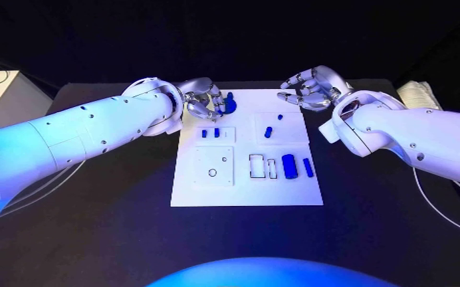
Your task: Assemble the parts on the task board
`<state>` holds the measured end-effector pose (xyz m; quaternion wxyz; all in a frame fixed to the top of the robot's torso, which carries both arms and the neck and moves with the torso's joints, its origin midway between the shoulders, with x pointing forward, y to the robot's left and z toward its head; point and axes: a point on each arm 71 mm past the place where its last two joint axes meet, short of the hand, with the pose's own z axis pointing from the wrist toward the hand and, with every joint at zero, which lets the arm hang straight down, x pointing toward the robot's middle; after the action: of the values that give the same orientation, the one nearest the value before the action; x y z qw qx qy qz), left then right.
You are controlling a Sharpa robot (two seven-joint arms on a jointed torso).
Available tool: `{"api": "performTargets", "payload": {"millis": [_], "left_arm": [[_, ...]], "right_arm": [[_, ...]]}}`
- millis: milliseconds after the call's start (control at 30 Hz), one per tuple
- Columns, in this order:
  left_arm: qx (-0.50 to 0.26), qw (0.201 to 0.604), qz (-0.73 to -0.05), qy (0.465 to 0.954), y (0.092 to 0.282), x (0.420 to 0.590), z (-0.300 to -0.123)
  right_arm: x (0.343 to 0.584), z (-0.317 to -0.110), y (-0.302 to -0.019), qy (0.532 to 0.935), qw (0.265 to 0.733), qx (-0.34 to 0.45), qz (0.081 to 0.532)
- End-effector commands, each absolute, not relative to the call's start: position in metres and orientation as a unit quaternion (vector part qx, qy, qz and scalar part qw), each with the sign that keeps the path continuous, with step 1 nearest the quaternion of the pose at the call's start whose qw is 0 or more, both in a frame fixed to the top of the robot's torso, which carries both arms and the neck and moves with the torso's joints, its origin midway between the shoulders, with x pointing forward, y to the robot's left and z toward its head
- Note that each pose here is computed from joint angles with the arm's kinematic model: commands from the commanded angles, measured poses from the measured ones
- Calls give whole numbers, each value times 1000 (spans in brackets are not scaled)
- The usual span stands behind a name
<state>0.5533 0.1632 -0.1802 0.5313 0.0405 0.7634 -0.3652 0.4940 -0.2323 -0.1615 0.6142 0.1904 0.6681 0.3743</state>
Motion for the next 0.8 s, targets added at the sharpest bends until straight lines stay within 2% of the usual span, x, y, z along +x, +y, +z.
{"api": "performTargets", "payload": {"millis": [33, 800], "left_arm": [[18, 522, -382, 762, 166, 552, -178], [33, 546, -314, 776, 183, 554, -181]], "right_arm": [[493, -161, -232, 669, 613, 186, 378], [492, -161, -232, 666, 615, 186, 380]]}}
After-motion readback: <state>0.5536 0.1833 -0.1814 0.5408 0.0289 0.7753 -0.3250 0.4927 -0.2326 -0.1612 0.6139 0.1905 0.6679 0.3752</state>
